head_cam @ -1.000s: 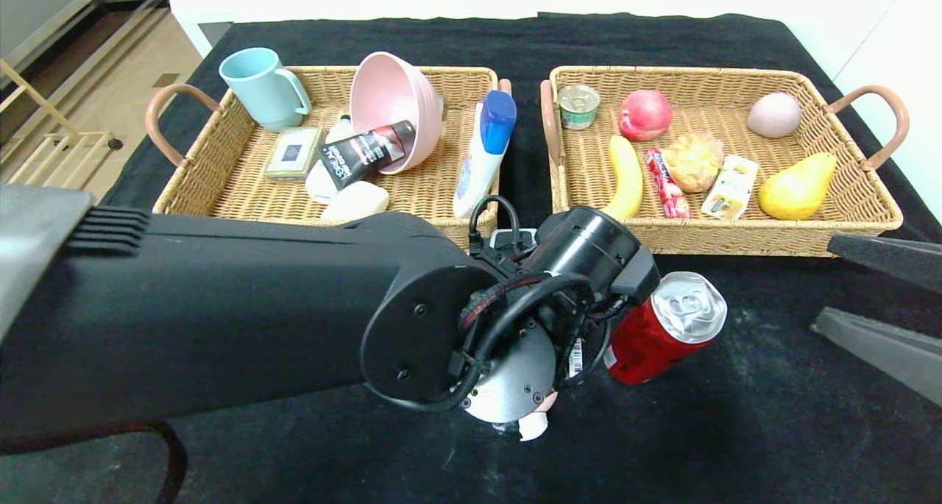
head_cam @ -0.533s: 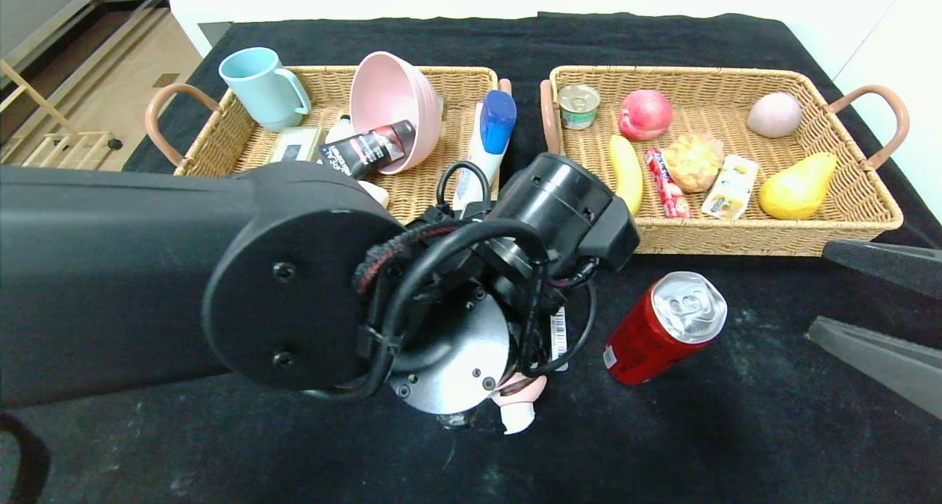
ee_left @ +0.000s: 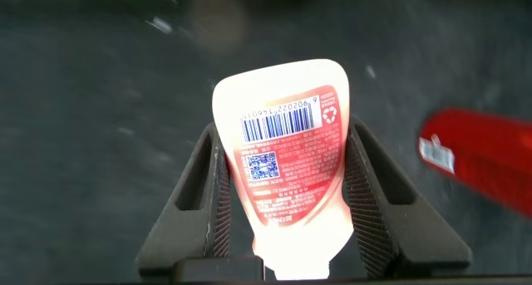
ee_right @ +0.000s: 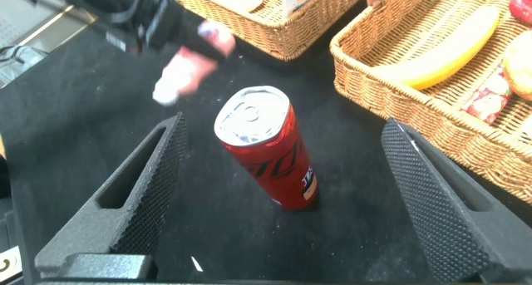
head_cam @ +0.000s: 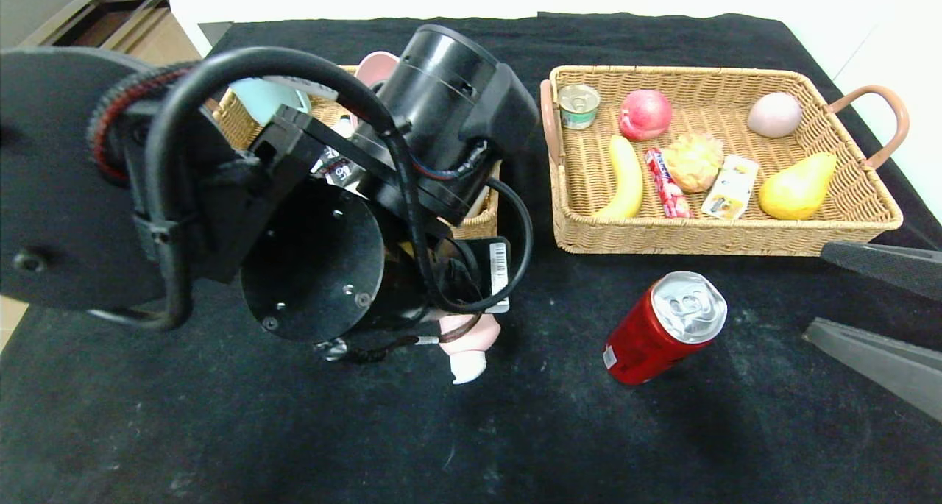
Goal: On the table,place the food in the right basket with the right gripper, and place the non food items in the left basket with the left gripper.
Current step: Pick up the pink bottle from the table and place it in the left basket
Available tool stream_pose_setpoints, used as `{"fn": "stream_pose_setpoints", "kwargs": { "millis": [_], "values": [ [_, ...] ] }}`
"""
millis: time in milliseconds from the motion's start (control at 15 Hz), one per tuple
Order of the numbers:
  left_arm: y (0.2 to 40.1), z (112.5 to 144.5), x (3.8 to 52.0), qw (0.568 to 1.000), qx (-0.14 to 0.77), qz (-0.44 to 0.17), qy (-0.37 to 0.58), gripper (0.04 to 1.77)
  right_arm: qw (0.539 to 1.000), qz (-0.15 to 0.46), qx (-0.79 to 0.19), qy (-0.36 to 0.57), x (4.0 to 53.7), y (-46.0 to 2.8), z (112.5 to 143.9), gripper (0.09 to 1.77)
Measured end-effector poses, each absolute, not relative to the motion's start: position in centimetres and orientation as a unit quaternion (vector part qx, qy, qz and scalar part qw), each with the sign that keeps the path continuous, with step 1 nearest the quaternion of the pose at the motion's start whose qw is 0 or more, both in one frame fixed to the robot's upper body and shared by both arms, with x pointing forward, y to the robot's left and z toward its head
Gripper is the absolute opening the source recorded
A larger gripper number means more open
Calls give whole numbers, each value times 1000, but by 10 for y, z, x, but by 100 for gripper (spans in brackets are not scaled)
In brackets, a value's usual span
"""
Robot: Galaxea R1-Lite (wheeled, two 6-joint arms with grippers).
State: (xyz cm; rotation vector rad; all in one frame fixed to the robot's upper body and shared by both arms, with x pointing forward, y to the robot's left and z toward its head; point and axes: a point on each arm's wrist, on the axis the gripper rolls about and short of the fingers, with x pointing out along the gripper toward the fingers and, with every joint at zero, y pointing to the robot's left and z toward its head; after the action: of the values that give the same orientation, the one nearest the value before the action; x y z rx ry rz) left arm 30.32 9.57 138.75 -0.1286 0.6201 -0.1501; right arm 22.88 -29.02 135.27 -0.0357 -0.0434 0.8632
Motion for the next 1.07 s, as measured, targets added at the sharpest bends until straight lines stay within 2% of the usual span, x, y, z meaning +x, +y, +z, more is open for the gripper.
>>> {"fn": "stream_pose_setpoints", "kwargs": {
  "millis": [267,467,800,1067],
  "values": [
    [124,1399,324,955,-65,-42,287,86,908,418,-17,-21,229,-290,1353,171],
    [141,1410,335,957,-64,-50,277,86,908,418,-17,-21,229,-290,1353,171],
    [168,1418,352,961,-66,-30,265,86,908,419,-17,-20,228,-290,1352,171],
    [188,1431,372,975,-72,-32,207,86,907,420,-19,-22,228,-290,1352,171]
  ]
}}
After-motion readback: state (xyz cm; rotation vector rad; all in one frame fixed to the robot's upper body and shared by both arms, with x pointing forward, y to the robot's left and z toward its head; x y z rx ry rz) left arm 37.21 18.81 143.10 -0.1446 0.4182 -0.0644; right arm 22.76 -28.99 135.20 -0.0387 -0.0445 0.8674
